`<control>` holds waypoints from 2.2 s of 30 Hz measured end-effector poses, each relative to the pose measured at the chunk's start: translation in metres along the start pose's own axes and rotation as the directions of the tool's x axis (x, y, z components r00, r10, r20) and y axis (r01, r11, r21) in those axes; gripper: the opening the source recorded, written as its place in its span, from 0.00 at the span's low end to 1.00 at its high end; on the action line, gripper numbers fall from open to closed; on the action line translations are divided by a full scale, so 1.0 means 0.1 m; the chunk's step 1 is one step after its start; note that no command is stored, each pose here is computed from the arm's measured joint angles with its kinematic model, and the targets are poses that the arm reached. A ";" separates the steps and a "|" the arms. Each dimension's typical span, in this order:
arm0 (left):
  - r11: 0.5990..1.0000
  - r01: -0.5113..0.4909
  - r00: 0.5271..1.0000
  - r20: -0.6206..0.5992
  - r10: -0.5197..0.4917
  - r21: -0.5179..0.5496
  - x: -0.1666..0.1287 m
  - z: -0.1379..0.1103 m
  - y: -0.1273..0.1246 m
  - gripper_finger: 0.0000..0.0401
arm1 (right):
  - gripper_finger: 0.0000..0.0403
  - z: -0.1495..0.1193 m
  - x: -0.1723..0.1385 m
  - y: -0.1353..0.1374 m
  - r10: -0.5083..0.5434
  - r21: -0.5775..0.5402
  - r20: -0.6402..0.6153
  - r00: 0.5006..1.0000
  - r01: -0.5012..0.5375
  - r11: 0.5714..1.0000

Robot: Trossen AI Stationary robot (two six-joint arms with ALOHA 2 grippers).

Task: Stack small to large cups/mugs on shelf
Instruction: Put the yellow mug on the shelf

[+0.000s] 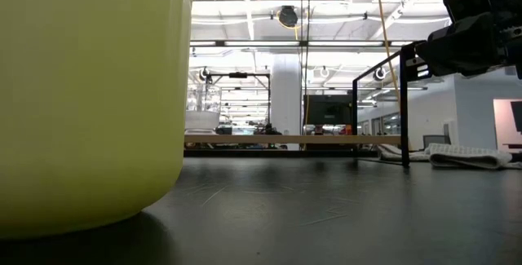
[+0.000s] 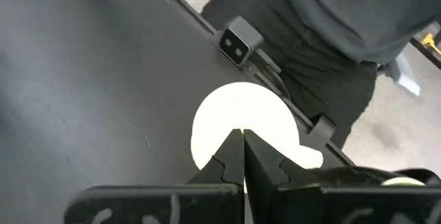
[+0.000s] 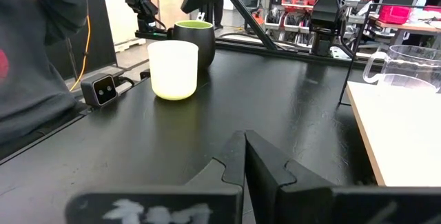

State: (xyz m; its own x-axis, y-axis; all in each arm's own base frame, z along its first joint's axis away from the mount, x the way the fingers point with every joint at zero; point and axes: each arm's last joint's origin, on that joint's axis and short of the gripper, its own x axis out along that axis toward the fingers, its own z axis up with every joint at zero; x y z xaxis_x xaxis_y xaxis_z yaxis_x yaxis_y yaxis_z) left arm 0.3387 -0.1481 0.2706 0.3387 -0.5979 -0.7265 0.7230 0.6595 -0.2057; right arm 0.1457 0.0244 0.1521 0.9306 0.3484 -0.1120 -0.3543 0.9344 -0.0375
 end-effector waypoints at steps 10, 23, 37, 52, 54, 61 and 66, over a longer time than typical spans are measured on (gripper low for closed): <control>1.000 -0.010 0.998 0.060 0.011 -0.007 0.10 0.06 0.05 0.00 | 0.00 0.00 0.00 0.00 0.001 -0.003 0.000 1.000 -0.001 1.000; 0.997 -0.078 0.997 0.025 0.079 -0.019 0.31 0.03 0.09 0.00 | 0.00 0.00 0.00 0.00 0.001 -0.001 -0.005 1.000 -0.001 1.000; 0.984 -0.159 0.987 -0.006 0.160 -0.082 0.29 0.06 0.02 0.19 | 0.00 -0.01 0.00 0.00 0.000 0.001 -0.007 1.000 0.000 1.000; 0.989 -0.139 0.989 -0.046 0.137 -0.041 0.33 0.03 -0.05 0.52 | 0.00 -0.01 0.00 0.00 0.001 0.001 -0.007 1.000 -0.001 1.000; 0.989 -0.140 0.990 -0.039 0.139 -0.038 0.37 0.04 -0.03 0.55 | 0.00 -0.01 0.00 0.00 0.000 0.001 -0.007 1.000 0.000 1.000; 0.988 -0.145 0.987 -0.074 0.140 -0.054 0.57 -0.03 0.04 0.58 | 0.00 0.00 0.00 0.00 0.000 -0.001 -0.004 1.000 0.000 1.000; 0.987 -0.151 0.984 -0.107 0.144 -0.061 0.65 -0.07 0.07 0.59 | 0.00 0.00 0.00 0.00 0.000 0.001 -0.004 1.000 0.000 1.000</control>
State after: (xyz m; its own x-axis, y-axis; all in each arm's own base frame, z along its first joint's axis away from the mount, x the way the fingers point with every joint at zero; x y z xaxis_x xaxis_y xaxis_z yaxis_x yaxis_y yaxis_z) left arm 0.3614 -0.1788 0.2172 0.3726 -0.4443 -0.8147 0.6253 0.7689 -0.1334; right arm 0.1456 0.0244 0.1517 0.9302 0.3484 -0.1157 -0.3545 0.9343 -0.0366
